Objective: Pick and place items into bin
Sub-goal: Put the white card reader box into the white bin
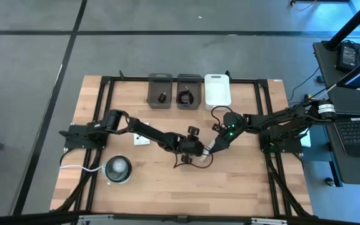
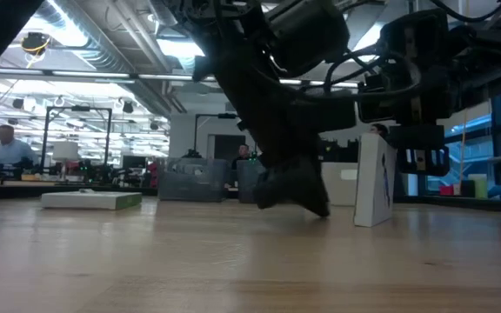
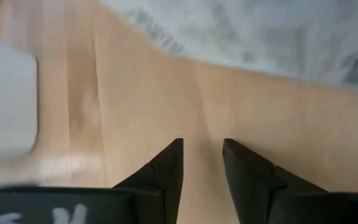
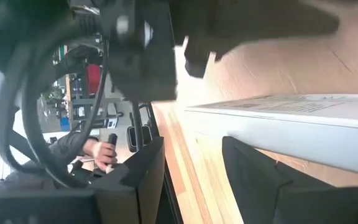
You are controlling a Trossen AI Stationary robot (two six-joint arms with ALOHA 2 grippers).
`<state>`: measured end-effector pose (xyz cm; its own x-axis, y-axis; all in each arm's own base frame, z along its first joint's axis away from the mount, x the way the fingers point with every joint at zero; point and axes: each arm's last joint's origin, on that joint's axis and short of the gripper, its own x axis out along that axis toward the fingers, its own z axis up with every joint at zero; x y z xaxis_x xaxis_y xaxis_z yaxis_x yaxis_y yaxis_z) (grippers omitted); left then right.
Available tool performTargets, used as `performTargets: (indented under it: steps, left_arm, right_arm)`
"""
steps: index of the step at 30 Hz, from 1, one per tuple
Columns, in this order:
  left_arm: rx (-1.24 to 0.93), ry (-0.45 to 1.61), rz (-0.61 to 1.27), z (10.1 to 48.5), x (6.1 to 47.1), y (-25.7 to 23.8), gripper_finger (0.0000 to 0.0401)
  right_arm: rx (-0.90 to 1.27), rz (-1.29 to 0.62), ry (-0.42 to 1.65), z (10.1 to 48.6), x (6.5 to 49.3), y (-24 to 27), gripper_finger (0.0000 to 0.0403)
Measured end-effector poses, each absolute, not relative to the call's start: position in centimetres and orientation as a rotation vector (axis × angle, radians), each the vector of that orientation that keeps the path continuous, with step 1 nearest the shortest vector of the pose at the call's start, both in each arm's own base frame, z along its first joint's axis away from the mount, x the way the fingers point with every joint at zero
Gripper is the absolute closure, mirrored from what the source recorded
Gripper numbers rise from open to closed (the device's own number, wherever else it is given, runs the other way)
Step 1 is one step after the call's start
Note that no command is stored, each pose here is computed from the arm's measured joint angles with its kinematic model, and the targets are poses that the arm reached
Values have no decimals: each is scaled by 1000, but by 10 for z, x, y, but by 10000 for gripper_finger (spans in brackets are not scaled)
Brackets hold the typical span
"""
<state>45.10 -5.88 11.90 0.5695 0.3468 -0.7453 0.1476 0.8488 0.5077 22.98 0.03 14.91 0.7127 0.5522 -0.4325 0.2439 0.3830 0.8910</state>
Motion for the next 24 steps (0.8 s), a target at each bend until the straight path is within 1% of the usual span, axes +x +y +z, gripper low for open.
performTargets:
  steps: [8,11,18,24]
  left_arm:
    - [547,1121,155,132,434,-46,285]
    - [538,1147,220,143,427,-41,284]
    - [456,1014,324,204,417,-25,285]
    - [355,821,362,269,399,-14,285]
  right_arm:
    - [1192,228,795,149,230,0,233]
    - [1192,229,793,150,230,0,233]
    - [1192,230,789,150,230,0,233]
    - [1187,233,779,151,231,0,233]
